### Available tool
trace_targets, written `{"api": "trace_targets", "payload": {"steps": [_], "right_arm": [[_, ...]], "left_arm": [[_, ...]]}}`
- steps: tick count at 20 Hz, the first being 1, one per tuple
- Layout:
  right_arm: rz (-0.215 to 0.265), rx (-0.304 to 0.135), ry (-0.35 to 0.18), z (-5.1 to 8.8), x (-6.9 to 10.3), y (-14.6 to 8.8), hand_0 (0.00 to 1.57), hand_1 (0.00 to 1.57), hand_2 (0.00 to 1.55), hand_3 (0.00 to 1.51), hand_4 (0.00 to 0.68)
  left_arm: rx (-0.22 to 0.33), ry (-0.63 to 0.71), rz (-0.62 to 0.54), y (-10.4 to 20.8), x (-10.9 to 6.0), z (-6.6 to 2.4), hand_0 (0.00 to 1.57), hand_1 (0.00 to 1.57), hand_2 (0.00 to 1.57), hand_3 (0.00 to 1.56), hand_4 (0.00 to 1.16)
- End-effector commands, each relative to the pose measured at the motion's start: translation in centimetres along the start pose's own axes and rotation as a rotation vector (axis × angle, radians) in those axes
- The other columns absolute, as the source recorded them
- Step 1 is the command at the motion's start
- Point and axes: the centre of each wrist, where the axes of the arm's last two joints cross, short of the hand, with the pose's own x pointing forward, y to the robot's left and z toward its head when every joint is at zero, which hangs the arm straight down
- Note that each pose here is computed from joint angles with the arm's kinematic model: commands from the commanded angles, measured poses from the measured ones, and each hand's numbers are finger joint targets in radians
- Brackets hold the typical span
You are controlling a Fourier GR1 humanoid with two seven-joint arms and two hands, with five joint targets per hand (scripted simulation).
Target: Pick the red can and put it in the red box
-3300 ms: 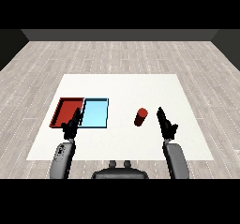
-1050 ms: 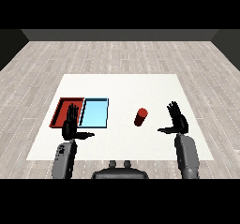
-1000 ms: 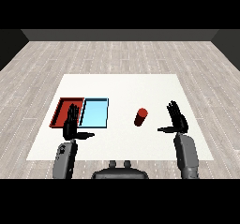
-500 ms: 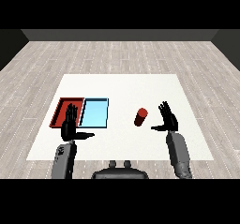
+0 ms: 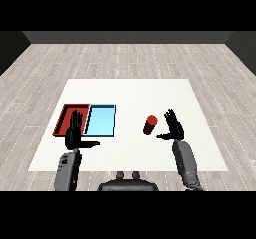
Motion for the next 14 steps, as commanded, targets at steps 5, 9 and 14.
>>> {"api": "trace_targets", "payload": {"steps": [5, 9, 14], "right_arm": [[-0.047, 0.01, 0.018, -1.0, -1.9, 2.7, 0.0, 0.0, 0.0, 0.0, 0.0], [-0.06, -0.007, 0.021, -0.9, -1.4, 2.6, 0.0, 0.0, 0.0, 0.0, 0.0], [-0.07, 0.007, 0.05, -0.4, -3.3, 3.8, 0.0, 0.0, 0.0, 0.0, 0.0]], "left_arm": [[0.014, -0.015, 0.002, 0.8, -0.2, 0.16, 0.0, 0.0, 0.0, 0.0, 0.0], [0.003, 0.012, -0.004, -2.9, -0.1, -0.17, 0.0, 0.0, 0.0, 0.0, 0.0], [-0.019, -0.016, 0.039, 0.4, 1.2, -0.05, 0.0, 0.0, 0.0, 0.0, 0.0]]}}
